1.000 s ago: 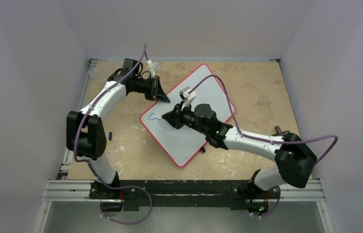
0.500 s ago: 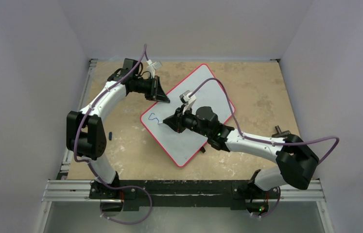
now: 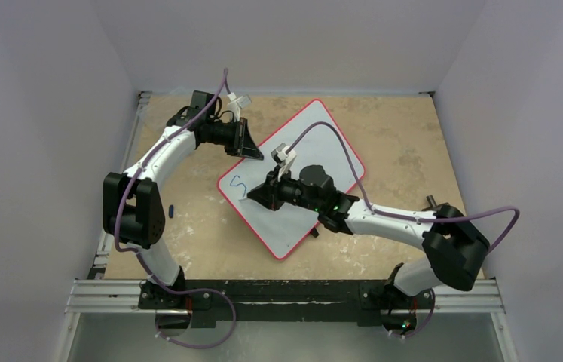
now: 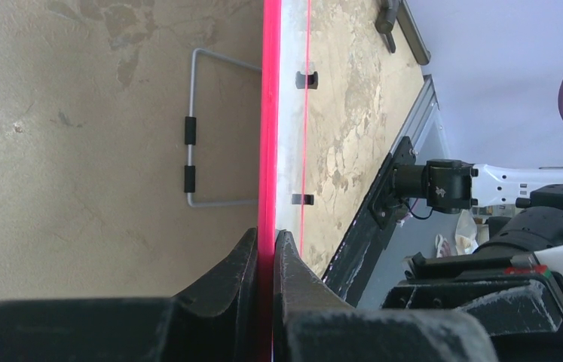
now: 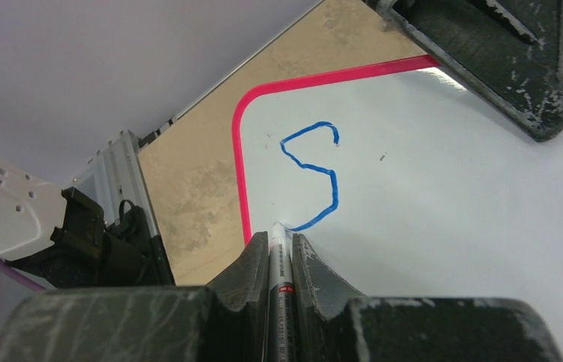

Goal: Write a sentence on the whiteboard

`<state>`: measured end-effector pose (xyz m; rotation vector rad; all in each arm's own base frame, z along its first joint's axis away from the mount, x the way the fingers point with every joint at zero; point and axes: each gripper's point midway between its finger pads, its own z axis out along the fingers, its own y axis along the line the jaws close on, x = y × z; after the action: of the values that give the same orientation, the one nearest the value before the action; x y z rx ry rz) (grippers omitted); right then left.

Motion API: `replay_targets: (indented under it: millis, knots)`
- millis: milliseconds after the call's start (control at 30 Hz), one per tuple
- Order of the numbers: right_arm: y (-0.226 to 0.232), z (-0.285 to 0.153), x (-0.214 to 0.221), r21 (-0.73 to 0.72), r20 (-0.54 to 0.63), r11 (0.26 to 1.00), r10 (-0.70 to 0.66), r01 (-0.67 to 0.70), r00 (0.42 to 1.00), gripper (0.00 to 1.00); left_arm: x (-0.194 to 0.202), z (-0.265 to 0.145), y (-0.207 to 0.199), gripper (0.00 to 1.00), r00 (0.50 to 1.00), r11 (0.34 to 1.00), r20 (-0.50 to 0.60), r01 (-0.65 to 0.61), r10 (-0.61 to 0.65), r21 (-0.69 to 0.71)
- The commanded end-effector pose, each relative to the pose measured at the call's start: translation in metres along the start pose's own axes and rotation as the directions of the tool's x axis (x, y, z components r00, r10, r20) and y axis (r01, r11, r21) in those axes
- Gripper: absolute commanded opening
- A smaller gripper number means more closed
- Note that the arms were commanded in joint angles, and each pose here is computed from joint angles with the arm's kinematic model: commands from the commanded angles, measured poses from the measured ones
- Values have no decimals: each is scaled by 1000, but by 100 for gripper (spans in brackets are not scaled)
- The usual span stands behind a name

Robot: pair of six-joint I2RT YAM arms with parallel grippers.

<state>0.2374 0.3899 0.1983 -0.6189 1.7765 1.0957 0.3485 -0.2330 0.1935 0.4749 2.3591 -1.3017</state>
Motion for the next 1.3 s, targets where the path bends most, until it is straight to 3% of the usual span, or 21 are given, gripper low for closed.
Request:
replay_targets:
  millis: [0,300,667,1267]
  knots:
    - [-12,9,23,45,-87,998,-30,34,996,0,-11,-4,-15,0,994,994,33,-104,105,-40]
    - [-2,13,1,33,-57,998,-46,48,997,0,-11,-5,-16,0,994,994,35,-106,108,-40]
    - [15,-19,-71,71,113,994,-92,84,989,0,-12,-7,-19,0,992,992,44,-118,120,-40]
    - [-9,-8,-84,208,137,975,-108,78,985,0,-11,-7,-19,0,992,992,42,-120,122,-42]
